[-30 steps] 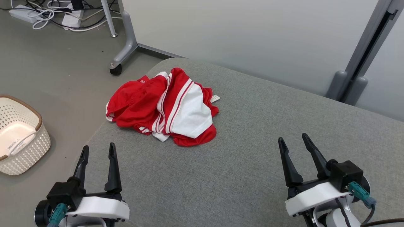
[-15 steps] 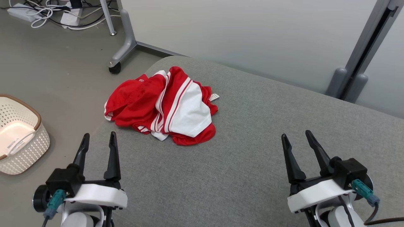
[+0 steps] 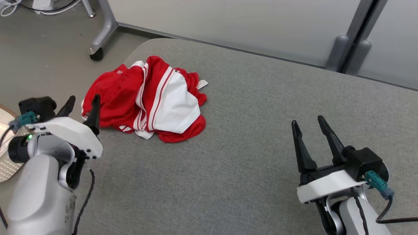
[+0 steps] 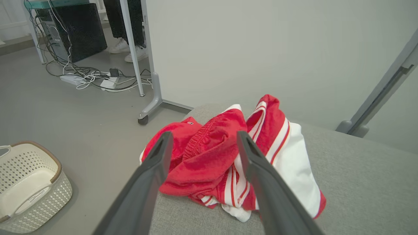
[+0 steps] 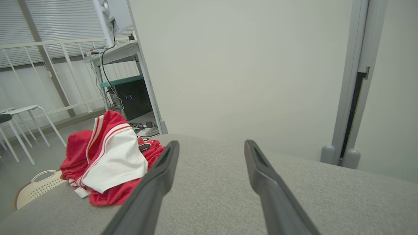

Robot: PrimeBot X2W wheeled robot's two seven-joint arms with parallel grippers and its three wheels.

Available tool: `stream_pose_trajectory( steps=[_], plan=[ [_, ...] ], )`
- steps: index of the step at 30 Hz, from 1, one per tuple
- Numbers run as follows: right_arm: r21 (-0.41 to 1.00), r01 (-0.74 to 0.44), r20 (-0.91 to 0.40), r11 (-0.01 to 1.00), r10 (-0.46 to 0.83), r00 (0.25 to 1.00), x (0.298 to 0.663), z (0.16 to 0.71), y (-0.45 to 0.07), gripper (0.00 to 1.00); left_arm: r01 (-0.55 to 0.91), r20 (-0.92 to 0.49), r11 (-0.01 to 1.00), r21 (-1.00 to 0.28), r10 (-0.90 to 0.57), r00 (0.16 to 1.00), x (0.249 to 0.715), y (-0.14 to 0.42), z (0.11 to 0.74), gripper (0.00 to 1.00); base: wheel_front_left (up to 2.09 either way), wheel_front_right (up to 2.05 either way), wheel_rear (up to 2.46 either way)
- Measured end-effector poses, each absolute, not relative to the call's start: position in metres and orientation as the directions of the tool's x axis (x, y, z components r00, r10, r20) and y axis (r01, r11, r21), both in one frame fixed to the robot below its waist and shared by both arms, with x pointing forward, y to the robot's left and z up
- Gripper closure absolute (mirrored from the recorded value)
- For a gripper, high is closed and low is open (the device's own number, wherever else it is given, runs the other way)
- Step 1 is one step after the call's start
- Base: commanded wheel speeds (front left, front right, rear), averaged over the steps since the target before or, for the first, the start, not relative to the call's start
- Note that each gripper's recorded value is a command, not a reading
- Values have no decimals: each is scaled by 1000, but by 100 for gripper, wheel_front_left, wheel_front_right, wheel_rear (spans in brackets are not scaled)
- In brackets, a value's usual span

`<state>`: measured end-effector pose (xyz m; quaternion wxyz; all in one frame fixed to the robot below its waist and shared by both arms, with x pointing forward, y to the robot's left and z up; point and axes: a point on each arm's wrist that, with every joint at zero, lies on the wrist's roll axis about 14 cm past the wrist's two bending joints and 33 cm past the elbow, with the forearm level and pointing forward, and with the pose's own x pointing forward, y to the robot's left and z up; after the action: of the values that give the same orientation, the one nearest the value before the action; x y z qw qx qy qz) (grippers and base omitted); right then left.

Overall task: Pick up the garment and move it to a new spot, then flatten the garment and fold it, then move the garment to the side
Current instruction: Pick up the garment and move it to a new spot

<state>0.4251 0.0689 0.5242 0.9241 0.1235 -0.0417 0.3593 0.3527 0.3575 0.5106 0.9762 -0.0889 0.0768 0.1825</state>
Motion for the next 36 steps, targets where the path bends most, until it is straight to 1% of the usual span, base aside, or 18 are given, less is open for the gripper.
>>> stream_pose_trajectory(
  steps=[5,10,14,18,21,25,26,27,28,29,32,36],
  plan=[
    [201,-649,161,733,629,760,437,519,57,0,-323,-341,931,-167,253,905,390,354,499,0,0,0,0],
    [204,-615,155,762,595,788,450,513,41,0,-242,-452,952,-186,136,881,426,338,492,0,0,0,0],
    [208,-578,151,789,558,816,460,508,24,0,-182,-568,969,-169,55,821,440,325,471,0,0,0,0],
    [214,-543,137,812,525,840,468,500,9,0,-162,-614,976,-144,40,788,457,327,460,0,0,0,0],
    [219,-519,132,826,502,855,474,497,-1,0,-150,-675,975,-165,0,738,463,316,439,0,0,0,0],
    [221,-488,116,844,474,873,480,489,-15,0,-158,-740,978,-138,4,673,468,319,417,0,0,0,0],
    [221,-482,113,848,469,876,481,487,-17,0,-162,-754,978,-133,6,656,468,320,411,6,0,0,0],
    [221,-475,109,852,462,880,481,486,-20,0,-160,-763,978,-132,3,646,469,319,407,51,0,0,0],
    [221,-469,105,855,457,883,482,484,-23,0,-154,-769,979,-131,-2,639,471,316,404,90,0,0,0],
    [221,-463,102,858,452,886,482,483,-25,0,-146,-773,981,-128,-6,635,473,313,401,100,0,0,0],
    [218,-457,102,862,445,890,481,485,-28,0,-125,-771,984,-127,-18,636,474,308,401,100,0,0,0],
    [212,-460,111,862,446,888,473,493,-28,0,-106,-742,991,-80,12,670,471,318,419,100,0,0,0]
  ],
)
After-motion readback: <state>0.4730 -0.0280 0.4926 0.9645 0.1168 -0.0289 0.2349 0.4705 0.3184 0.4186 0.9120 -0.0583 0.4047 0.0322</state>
